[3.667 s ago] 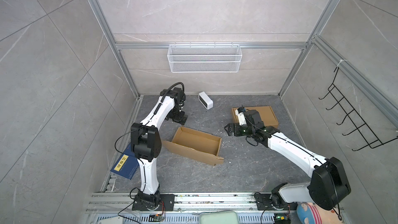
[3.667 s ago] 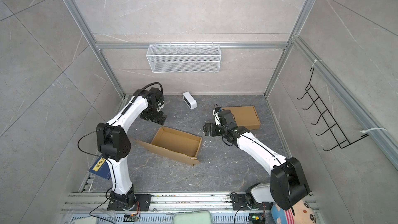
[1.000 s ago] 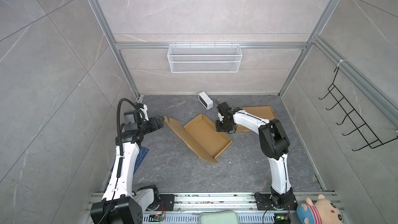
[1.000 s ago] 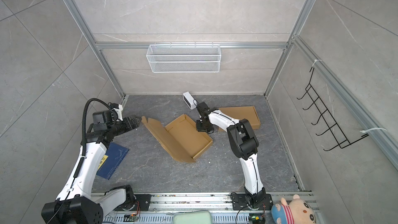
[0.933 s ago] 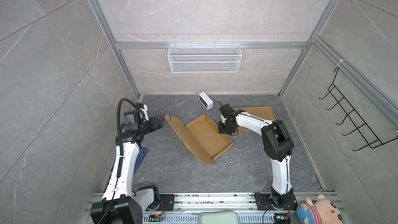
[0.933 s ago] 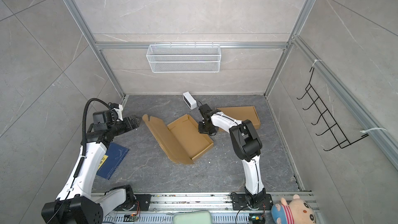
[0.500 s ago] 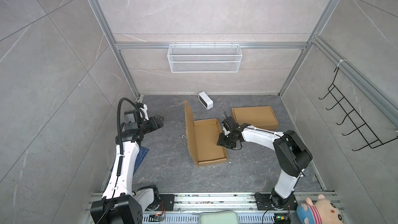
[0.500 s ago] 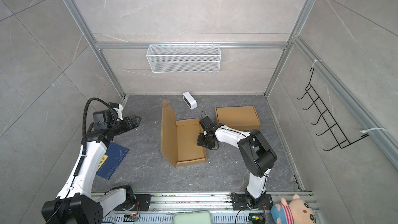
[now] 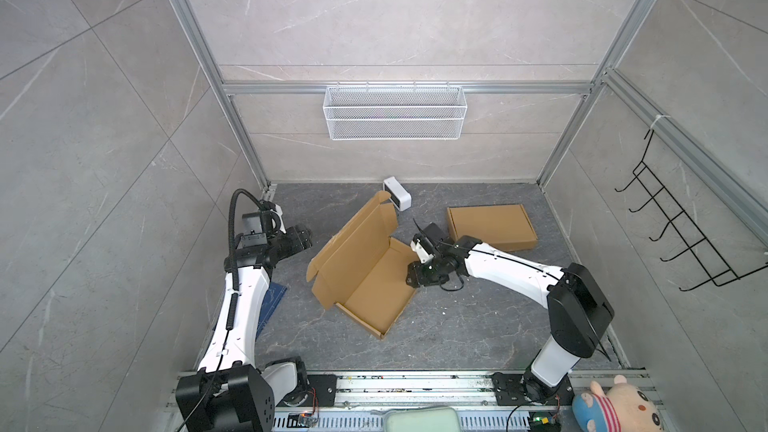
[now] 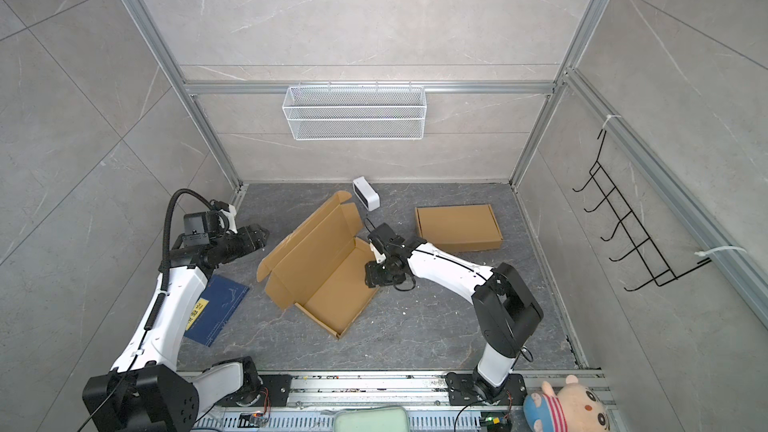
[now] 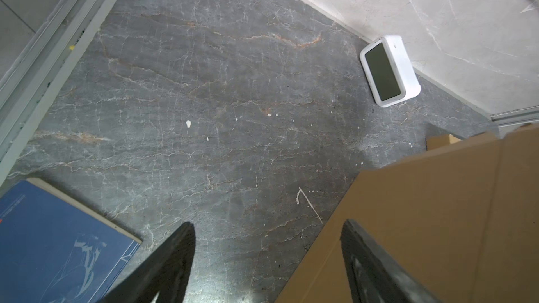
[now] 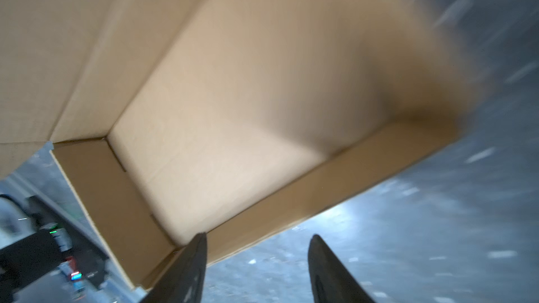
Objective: Fold the paper box
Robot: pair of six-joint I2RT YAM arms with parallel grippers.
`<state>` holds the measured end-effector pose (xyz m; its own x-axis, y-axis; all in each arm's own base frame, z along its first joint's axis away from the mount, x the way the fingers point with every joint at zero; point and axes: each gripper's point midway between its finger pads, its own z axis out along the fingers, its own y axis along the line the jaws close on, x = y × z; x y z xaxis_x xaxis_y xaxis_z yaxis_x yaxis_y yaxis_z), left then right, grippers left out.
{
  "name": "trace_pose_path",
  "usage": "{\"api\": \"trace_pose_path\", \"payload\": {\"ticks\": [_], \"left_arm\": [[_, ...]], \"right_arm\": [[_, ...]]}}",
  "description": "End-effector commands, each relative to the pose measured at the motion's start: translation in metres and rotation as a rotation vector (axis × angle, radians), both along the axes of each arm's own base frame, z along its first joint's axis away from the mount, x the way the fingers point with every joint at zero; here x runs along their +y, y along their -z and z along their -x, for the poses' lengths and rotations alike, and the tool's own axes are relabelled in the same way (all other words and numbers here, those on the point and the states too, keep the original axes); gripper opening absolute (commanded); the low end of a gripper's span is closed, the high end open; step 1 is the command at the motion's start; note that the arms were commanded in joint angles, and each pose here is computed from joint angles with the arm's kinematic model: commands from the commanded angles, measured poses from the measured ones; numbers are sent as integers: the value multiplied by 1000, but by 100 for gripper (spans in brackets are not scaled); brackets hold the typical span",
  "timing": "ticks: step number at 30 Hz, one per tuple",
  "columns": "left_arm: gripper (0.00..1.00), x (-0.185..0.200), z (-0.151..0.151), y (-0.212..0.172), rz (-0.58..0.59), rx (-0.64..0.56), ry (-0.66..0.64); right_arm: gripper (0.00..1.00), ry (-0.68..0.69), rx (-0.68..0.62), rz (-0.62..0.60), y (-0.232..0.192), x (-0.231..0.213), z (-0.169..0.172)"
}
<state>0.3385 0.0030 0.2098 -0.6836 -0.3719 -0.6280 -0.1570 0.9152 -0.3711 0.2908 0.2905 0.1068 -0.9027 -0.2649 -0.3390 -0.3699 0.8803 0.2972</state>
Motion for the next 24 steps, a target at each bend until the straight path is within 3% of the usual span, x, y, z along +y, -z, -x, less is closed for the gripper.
{"api": "trace_pose_path", "payload": {"ticks": [1, 4, 8, 15, 19, 24], "left_arm": [[80, 4, 3, -11, -10, -22, -20], [79, 0, 9, -6, 17, -13, -20], [78, -5, 18, 5, 38, 5, -14], [78, -3, 25, 9, 16, 13, -9], [78, -4, 23, 5, 15, 5, -6], [78, -2, 23, -3, 0, -8, -7]], "right_arm": [[62, -134, -221, 220, -25, -32, -33], [66, -168, -293, 293, -26, -39, -63], [67, -202, -270, 201, -10, -22, -84], [66, -208, -215, 142, 25, 5, -104], [62, -149, -201, 132, 42, 6, -116], [50, -56, -173, 95, 55, 2, -119]]}}
